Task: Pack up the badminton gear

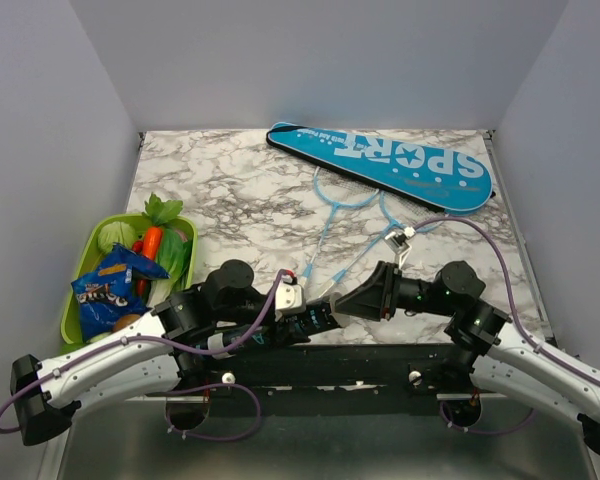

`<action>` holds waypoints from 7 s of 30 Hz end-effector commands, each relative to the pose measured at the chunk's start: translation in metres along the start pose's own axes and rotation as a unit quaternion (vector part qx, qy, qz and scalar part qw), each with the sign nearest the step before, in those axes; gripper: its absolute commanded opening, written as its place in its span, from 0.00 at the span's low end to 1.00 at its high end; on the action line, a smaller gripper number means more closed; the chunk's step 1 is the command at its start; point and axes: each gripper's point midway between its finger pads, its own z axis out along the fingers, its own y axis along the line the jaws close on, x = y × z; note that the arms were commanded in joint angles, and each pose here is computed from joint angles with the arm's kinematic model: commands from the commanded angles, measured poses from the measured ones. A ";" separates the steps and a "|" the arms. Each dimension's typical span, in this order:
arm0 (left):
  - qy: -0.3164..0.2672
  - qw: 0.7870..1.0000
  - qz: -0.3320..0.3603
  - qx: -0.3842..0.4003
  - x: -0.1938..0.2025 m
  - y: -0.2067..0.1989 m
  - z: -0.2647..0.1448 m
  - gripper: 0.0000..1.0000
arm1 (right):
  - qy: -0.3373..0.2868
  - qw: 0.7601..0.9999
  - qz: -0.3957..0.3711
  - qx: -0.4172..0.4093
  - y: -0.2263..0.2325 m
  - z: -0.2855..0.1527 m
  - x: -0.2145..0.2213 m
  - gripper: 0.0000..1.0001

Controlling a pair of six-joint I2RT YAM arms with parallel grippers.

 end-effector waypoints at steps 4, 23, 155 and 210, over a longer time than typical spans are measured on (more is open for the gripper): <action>-0.108 0.993 0.039 -0.004 -0.061 -0.002 -0.008 0.16 | 0.015 0.998 0.035 0.042 -0.033 -0.005 0.023 0.52; -0.122 0.988 0.039 -0.091 -0.067 0.027 -0.016 0.16 | 0.079 0.995 0.042 0.044 -0.035 -0.011 0.049 0.47; 0.138 0.909 0.254 -0.301 0.001 0.499 0.119 0.93 | -0.029 0.932 0.003 0.360 -0.034 -0.107 -0.013 0.61; 0.134 0.851 0.295 -0.414 0.005 0.543 0.109 0.00 | -0.002 0.932 0.040 0.361 -0.060 -0.080 0.002 0.36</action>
